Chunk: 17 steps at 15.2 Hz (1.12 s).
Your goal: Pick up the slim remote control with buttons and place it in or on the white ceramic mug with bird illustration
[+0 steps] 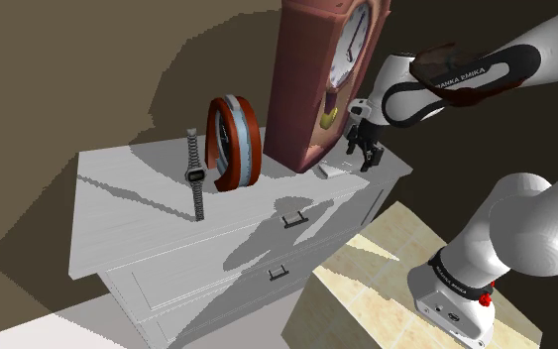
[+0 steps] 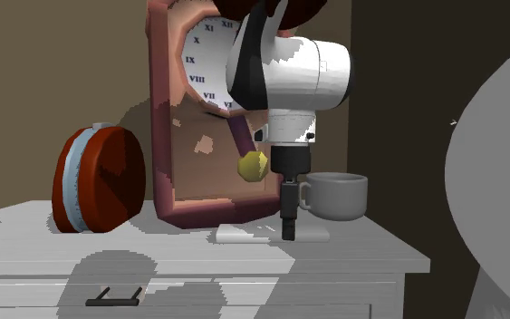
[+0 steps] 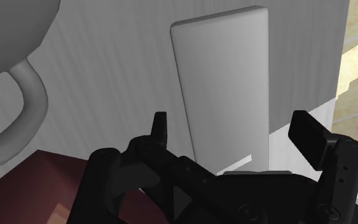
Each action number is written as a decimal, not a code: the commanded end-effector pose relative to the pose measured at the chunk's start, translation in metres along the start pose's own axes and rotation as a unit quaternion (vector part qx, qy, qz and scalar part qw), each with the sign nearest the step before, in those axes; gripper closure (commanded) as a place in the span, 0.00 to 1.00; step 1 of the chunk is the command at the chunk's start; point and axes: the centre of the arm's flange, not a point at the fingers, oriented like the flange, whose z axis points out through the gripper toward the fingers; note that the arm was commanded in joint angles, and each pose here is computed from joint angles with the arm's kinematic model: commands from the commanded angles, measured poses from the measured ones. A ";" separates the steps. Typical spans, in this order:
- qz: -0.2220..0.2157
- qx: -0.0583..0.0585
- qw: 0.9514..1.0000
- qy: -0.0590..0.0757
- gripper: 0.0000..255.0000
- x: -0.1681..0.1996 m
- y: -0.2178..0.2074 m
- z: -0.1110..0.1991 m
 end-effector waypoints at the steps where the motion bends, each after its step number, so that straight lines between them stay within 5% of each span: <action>1: 0.000 0.000 1.000 0.000 0.00 0.000 0.000 0.000; 2: 0.000 0.000 1.000 0.000 1.00 0.000 0.000 0.000; 11: 0.000 0.000 1.000 0.000 1.00 0.000 0.000 0.000; 17: 0.000 0.000 1.000 0.000 1.00 0.000 0.000 -0.032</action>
